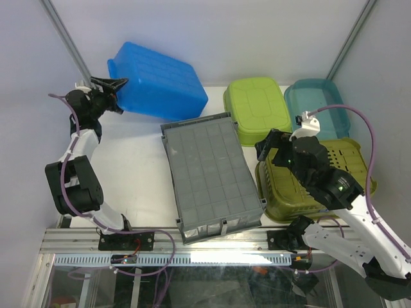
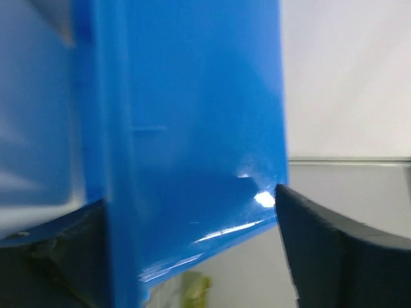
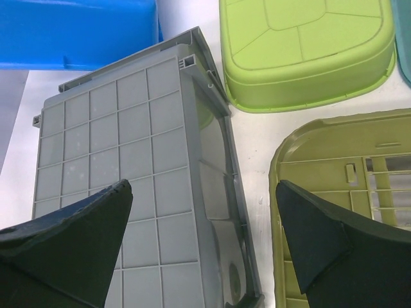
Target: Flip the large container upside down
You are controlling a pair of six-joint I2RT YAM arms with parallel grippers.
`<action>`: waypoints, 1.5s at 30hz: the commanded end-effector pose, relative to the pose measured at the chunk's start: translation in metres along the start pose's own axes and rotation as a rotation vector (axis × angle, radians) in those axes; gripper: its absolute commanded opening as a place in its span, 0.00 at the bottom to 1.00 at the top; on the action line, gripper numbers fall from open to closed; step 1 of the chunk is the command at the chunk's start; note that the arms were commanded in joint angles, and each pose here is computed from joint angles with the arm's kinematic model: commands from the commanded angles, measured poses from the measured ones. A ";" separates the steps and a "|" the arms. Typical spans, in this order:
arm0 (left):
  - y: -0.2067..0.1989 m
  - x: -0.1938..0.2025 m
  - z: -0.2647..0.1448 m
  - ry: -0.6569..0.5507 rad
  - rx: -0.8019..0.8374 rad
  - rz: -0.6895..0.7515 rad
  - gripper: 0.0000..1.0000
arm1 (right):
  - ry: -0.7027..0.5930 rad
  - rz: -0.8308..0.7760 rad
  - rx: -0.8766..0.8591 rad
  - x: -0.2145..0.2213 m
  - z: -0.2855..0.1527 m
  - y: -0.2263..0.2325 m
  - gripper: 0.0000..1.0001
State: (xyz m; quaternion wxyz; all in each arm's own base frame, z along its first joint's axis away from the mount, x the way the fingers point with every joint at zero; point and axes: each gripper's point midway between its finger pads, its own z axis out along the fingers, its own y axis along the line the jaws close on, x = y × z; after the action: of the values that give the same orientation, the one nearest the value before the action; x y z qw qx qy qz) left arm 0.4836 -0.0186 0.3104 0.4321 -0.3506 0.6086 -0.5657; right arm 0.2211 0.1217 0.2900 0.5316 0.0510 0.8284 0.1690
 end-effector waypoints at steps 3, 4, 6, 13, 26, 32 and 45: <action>0.027 -0.001 -0.042 0.004 -0.266 0.273 0.99 | -0.027 0.054 -0.049 -0.006 0.001 0.011 0.99; 0.033 -0.002 -0.047 0.002 -0.303 0.306 0.99 | -0.027 0.054 -0.046 -0.005 0.001 0.010 0.99; 0.039 -0.008 -0.056 -0.013 -0.378 0.382 0.99 | -0.033 0.052 -0.036 -0.005 0.001 0.007 0.99; 0.041 -0.053 -0.101 -0.165 -0.687 0.671 0.99 | -0.046 0.035 -0.015 -0.006 -0.001 0.001 0.99; -0.051 -0.047 -0.144 -0.334 -0.670 0.875 0.99 | -0.052 0.005 -0.017 -0.008 0.003 0.003 0.99; -0.036 0.050 -0.140 -0.126 -0.638 0.971 0.99 | -0.080 -0.079 0.057 -0.024 0.006 -0.006 0.99; -0.009 0.131 -0.195 0.056 -0.430 0.968 0.99 | -0.053 -0.097 0.348 -0.041 0.025 -0.028 0.99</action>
State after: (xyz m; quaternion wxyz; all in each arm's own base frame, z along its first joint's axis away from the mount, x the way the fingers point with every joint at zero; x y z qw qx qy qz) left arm 0.2623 -0.0638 0.2756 0.5032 -0.1149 0.8414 -0.1603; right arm 0.2620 0.1046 0.2869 0.5198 0.0624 0.8520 0.0067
